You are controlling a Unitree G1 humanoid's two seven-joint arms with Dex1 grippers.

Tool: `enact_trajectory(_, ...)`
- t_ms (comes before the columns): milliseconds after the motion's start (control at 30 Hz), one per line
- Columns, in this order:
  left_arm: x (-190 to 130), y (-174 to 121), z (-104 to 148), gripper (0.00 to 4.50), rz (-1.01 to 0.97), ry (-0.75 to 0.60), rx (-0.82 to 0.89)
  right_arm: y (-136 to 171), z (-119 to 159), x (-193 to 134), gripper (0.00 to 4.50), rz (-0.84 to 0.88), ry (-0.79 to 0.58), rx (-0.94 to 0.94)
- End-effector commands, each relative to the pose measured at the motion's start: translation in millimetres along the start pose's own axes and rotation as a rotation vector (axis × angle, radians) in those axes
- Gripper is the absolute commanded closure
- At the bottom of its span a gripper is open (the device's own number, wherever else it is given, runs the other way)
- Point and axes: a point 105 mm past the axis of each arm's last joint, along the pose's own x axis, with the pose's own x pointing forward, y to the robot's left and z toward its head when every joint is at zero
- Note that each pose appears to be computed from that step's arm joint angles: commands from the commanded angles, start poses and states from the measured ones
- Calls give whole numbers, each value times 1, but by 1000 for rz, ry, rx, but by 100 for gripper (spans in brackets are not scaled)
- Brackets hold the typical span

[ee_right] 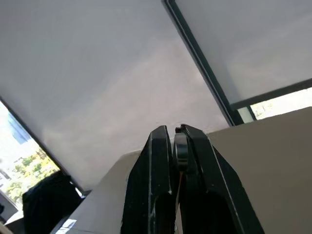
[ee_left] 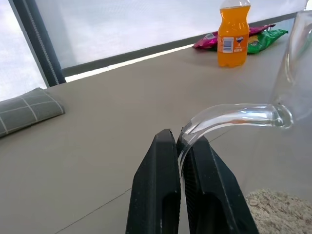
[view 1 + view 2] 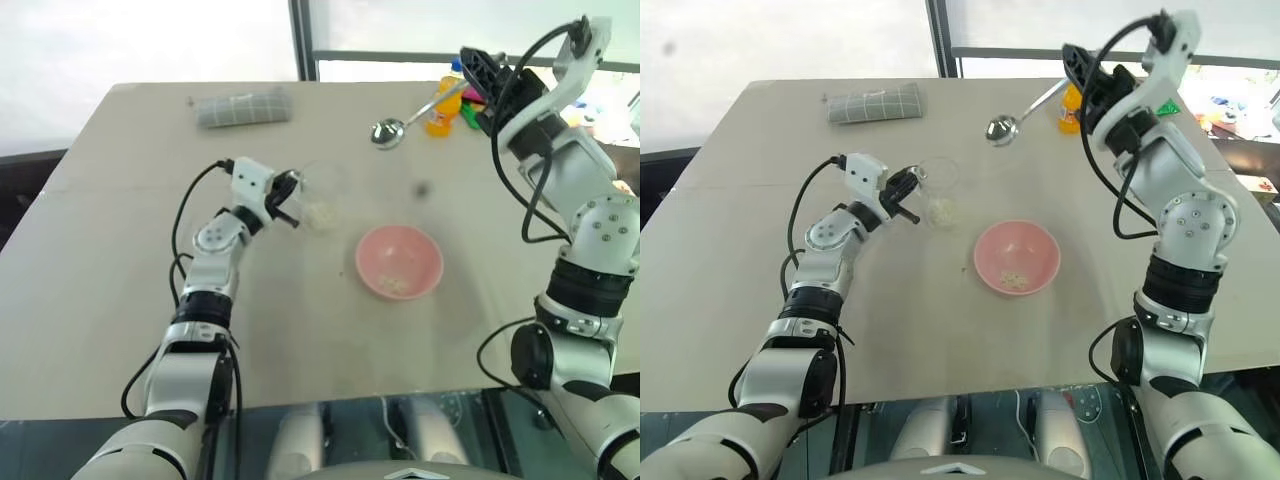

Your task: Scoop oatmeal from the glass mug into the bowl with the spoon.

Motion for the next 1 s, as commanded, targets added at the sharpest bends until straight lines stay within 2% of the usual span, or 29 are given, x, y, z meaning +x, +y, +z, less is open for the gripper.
enact_trajectory(33,11,-5,19,449,-24,-20,78,32,-6,7,450,136,30,-21)
enact_trajectory(300,12,-8,24,449,-51,-33,107,36,-46,22,450,174,156,-134)
enact_trajectory(433,12,-9,28,449,-60,-41,132,36,-79,24,450,186,261,-263)
enact_trajectory(567,14,-16,31,449,-85,-50,152,35,-104,27,450,192,305,-309)
enact_trajectory(833,13,-21,30,449,-96,-51,153,35,-134,33,450,203,343,-398)
enact_trajectory(1000,13,-22,30,449,-99,-53,153,42,-150,28,450,231,377,-340)
